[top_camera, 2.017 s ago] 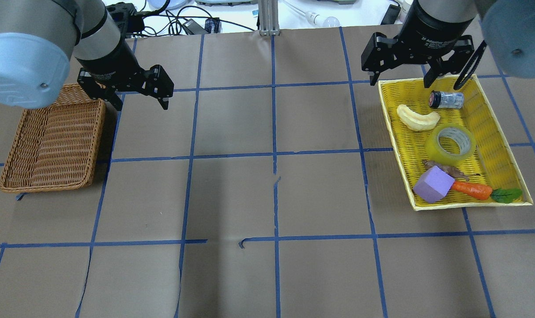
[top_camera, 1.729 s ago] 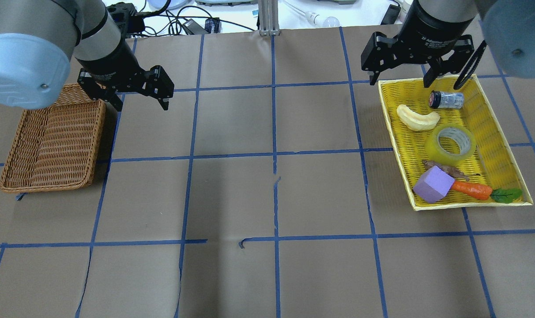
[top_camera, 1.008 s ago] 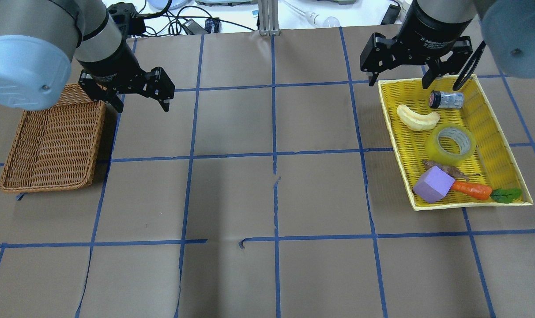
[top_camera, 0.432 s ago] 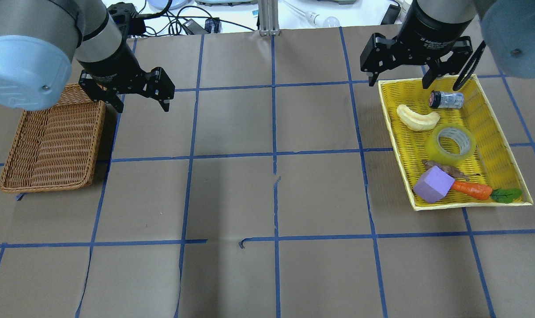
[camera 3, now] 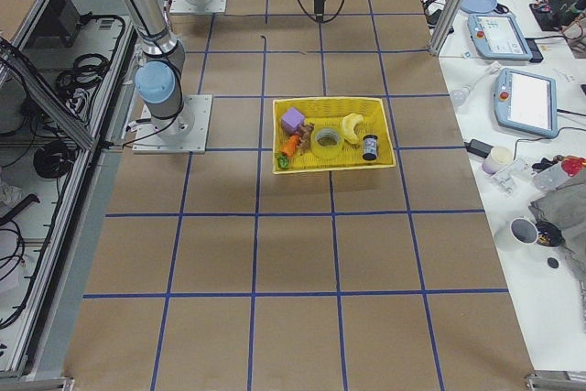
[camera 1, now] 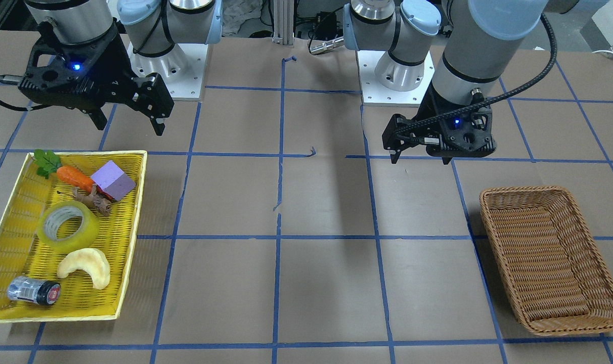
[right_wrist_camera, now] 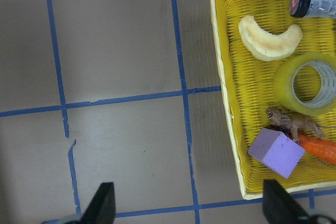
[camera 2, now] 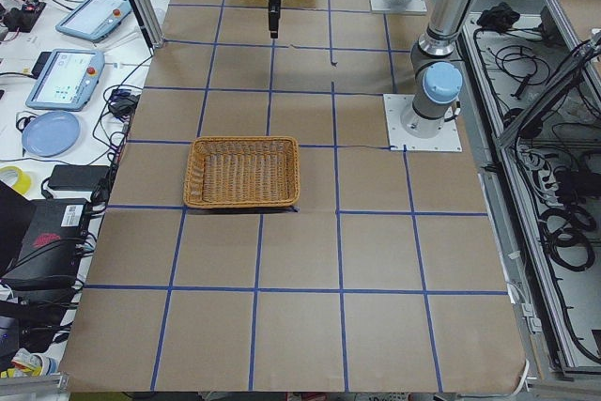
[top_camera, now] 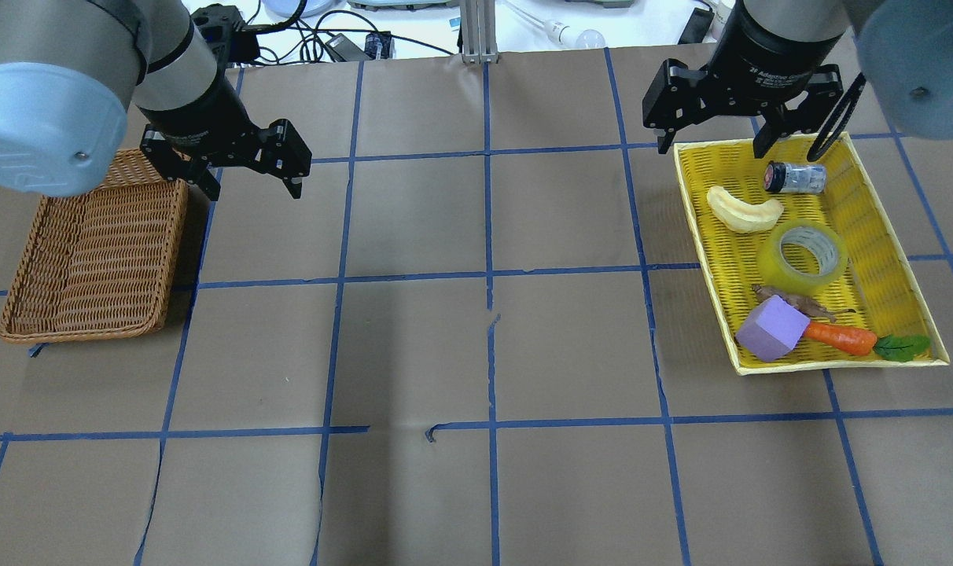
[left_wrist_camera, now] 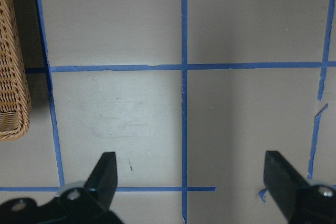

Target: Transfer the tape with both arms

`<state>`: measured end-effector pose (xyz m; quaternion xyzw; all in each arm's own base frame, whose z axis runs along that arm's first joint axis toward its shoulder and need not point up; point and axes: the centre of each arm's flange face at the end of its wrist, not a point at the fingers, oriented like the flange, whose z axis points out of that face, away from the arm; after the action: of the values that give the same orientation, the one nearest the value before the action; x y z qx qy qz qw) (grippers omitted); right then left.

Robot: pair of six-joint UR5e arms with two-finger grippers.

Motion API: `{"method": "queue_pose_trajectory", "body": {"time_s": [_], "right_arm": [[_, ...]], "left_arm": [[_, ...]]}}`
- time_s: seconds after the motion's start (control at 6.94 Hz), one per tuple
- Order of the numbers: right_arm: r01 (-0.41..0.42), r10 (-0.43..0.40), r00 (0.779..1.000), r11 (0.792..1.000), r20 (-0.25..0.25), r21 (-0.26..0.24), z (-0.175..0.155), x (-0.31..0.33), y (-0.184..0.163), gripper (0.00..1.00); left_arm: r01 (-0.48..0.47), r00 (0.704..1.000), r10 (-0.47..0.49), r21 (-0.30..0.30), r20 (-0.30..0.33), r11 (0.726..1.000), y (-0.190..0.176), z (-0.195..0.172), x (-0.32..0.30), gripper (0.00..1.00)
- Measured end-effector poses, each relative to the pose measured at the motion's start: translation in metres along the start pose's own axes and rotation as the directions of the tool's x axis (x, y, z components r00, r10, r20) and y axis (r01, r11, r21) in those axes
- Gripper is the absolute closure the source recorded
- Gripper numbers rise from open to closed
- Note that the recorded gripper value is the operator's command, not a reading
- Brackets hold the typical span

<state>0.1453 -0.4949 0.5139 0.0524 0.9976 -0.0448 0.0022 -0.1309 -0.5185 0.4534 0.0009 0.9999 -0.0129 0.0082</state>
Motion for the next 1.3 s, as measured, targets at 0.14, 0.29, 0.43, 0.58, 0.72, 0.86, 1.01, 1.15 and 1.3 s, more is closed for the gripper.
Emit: {"method": "queue_pose_trajectory", "body": {"time_s": [0.14,0.29,0.43,0.58,0.72,0.86,1.01,1.15,1.3], "right_arm": [[0.000,0.000,1.000,1.000,-0.001,0.000,0.000,0.000,0.000,0.00],[0.002,-0.002,1.000,1.000,-0.001,-0.002,0.001,0.000,-0.001,0.00],[0.007,-0.007,1.000,1.000,0.001,-0.005,0.004,0.000,-0.002,0.00],[0.006,-0.006,1.000,1.000,0.000,-0.010,0.008,0.004,-0.006,0.00],[0.013,-0.013,1.000,1.000,-0.009,-0.022,0.017,0.018,-0.015,0.00],[0.038,-0.039,0.999,0.998,-0.013,-0.044,0.029,0.053,-0.031,0.00],[0.066,-0.067,0.998,0.994,-0.004,-0.085,0.053,0.103,-0.052,0.00],[0.099,-0.098,0.995,0.987,0.012,-0.126,0.084,0.146,-0.071,0.00],[0.127,-0.125,0.992,0.981,0.023,-0.149,0.120,0.177,-0.086,0.00]], "left_arm": [[0.000,1.000,0.000,0.000,0.000,1.000,0.000,0.000,0.000,0.00],[0.000,1.000,0.000,0.000,0.000,1.000,0.000,0.000,0.000,0.00],[0.000,1.000,0.000,-0.001,0.000,1.000,0.000,0.000,0.000,0.00],[0.000,1.000,0.000,-0.001,0.001,1.000,0.000,0.000,0.000,0.00],[0.000,1.000,0.000,-0.001,0.001,1.000,0.000,0.000,0.000,0.00],[0.000,1.000,0.000,-0.002,0.001,1.000,0.000,0.001,0.000,0.00],[0.000,1.000,0.000,-0.003,0.001,1.000,0.000,0.001,0.000,0.00],[0.000,1.000,0.000,-0.003,0.001,1.000,0.000,0.001,0.000,0.00],[0.000,1.000,0.000,-0.003,0.001,1.000,0.000,0.001,0.000,0.00]]}}
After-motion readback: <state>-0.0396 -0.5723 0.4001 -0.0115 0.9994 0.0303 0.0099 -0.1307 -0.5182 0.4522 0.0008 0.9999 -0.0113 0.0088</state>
